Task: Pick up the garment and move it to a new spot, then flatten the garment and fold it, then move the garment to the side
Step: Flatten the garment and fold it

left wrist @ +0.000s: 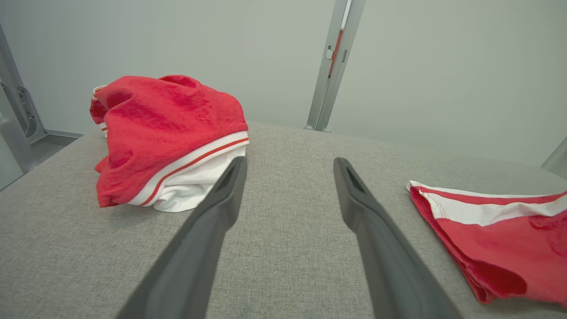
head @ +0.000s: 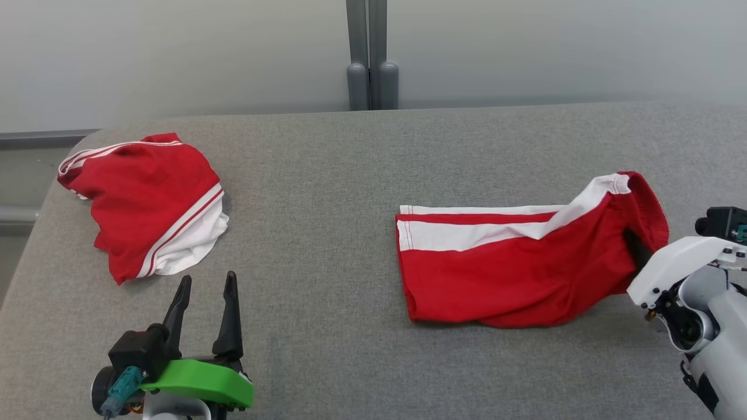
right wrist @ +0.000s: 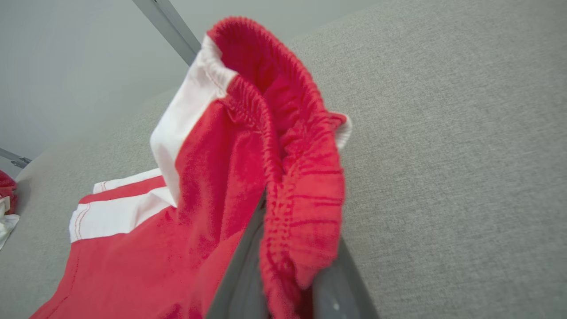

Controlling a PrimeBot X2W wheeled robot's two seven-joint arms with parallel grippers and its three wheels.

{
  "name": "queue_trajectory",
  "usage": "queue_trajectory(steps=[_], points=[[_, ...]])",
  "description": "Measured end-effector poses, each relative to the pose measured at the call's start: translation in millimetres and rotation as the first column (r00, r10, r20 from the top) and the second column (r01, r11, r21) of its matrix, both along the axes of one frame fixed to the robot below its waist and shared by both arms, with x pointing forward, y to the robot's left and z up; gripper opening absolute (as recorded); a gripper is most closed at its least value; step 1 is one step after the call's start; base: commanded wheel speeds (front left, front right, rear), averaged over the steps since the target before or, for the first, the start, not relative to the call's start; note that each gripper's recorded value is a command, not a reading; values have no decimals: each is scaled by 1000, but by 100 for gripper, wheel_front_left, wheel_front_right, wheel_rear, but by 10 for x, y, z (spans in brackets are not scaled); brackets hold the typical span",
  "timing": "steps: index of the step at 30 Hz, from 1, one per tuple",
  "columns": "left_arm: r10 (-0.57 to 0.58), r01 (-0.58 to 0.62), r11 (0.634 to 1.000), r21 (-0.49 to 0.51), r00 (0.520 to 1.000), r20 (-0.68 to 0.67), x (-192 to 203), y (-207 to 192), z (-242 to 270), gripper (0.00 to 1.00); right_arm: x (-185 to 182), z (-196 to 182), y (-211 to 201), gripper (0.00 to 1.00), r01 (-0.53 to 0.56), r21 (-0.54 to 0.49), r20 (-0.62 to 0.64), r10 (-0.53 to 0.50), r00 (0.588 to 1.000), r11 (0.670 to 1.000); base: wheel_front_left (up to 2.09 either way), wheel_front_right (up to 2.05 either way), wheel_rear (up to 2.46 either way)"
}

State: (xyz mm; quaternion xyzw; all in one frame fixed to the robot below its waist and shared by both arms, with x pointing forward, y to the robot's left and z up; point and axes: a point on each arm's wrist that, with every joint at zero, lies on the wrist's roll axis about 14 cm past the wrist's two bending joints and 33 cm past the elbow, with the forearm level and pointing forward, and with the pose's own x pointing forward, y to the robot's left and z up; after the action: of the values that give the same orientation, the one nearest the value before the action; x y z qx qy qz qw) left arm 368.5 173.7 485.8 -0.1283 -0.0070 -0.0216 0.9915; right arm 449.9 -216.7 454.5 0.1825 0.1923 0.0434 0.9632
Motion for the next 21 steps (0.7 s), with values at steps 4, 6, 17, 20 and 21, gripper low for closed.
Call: queue_trajectory(steps=[4,6,17,20,21], points=[[1,-1,1000,-3,1000,10,-32,1,33,100,22,113,300,0,-42,74,30,40,999,996,0,0,0],[8,-8,1000,-4,1000,8,-62,22,25,100,35,163,464,0,-66,108,48,61,997,992,0,0,0],[60,-60,998,-11,998,-2,-216,179,-8,100,-11,174,1536,0,-208,275,54,201,978,939,0,0,0],[82,-82,997,-11,997,-7,-258,246,-23,100,-39,74,1691,0,-232,261,28,233,972,937,0,0,0],[89,-89,996,-11,996,-9,-272,267,-29,100,-49,35,1730,0,-239,255,17,243,970,937,0,0,0]])
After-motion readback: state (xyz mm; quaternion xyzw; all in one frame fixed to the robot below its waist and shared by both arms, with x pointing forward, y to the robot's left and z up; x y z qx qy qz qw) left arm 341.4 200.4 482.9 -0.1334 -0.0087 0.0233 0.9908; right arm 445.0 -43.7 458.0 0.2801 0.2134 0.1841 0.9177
